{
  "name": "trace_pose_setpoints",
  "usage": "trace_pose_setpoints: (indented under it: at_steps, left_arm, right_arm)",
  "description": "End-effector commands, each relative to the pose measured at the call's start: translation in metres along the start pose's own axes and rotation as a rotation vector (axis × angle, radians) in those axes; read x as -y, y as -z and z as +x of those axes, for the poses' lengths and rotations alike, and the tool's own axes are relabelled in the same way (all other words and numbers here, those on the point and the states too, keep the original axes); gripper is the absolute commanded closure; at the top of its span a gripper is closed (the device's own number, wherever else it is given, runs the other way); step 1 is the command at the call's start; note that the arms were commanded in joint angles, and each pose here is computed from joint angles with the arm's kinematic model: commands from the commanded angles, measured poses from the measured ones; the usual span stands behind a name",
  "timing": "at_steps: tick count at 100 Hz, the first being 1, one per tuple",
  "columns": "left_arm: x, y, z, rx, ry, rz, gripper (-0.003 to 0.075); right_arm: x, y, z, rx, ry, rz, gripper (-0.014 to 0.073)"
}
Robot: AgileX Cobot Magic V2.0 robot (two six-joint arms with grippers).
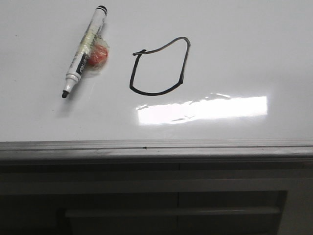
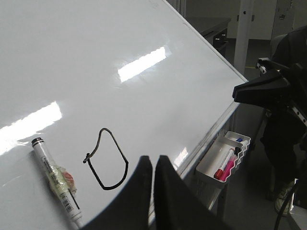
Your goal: Write number 0 on whiteboard
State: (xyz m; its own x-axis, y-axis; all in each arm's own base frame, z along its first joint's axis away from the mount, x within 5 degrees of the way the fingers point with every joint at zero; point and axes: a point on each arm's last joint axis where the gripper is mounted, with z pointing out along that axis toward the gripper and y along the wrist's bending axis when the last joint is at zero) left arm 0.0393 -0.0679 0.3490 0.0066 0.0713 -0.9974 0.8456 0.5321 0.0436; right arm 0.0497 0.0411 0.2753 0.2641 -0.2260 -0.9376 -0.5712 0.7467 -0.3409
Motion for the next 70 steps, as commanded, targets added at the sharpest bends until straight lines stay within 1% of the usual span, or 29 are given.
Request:
trace_pose_setpoints:
  at_steps: [1, 31, 38, 47, 54, 60, 64, 67, 70]
  left_arm:
    - [-0.003, 0.002, -0.013, 0.068, 0.012, -0.030, 0.0740]
    - [-0.003, 0.002, -0.013, 0.070, 0.012, -0.031, 0.0740]
    - [-0.004, 0.000, -0.007, 0.060, 0.017, -0.040, 0.0740]
    - [-0.006, -0.002, 0.004, 0.027, -0.020, -0.060, 0.0740]
    - [-0.011, 0.000, 0.014, 0.044, -0.095, -0.136, 0.0740]
    - [-0.017, 0.005, 0.026, 0.062, -0.177, -0.236, 0.0740]
    - [-0.021, 0.006, 0.040, 0.068, -0.163, -0.297, 0.0740]
    - [-0.025, 0.010, 0.048, 0.097, -0.173, -0.367, 0.0740]
    - [-0.027, 0.010, 0.063, 0.101, -0.152, -0.415, 0.0740]
  right_arm:
    - [0.008, 0.000, -0.013, 0.074, 0.005, 0.071, 0.0664]
    - [0.008, 0.000, -0.013, 0.074, 0.005, 0.071, 0.0664]
    - [0.008, 0.000, -0.013, 0.074, 0.005, 0.071, 0.0664]
    - [0.008, 0.000, -0.013, 0.074, 0.005, 0.071, 0.0664]
    - [0.008, 0.000, -0.013, 0.074, 0.005, 0.071, 0.0664]
    - [0.008, 0.000, -0.013, 0.074, 0.005, 0.071, 0.0664]
    - [0.008, 0.000, -0.013, 0.074, 0.005, 0.071, 0.0664]
    - [0.008, 0.000, -0.013, 0.074, 0.005, 0.071, 0.0664]
    - [0.008, 0.000, -0.013, 0.074, 0.005, 0.071, 0.0664]
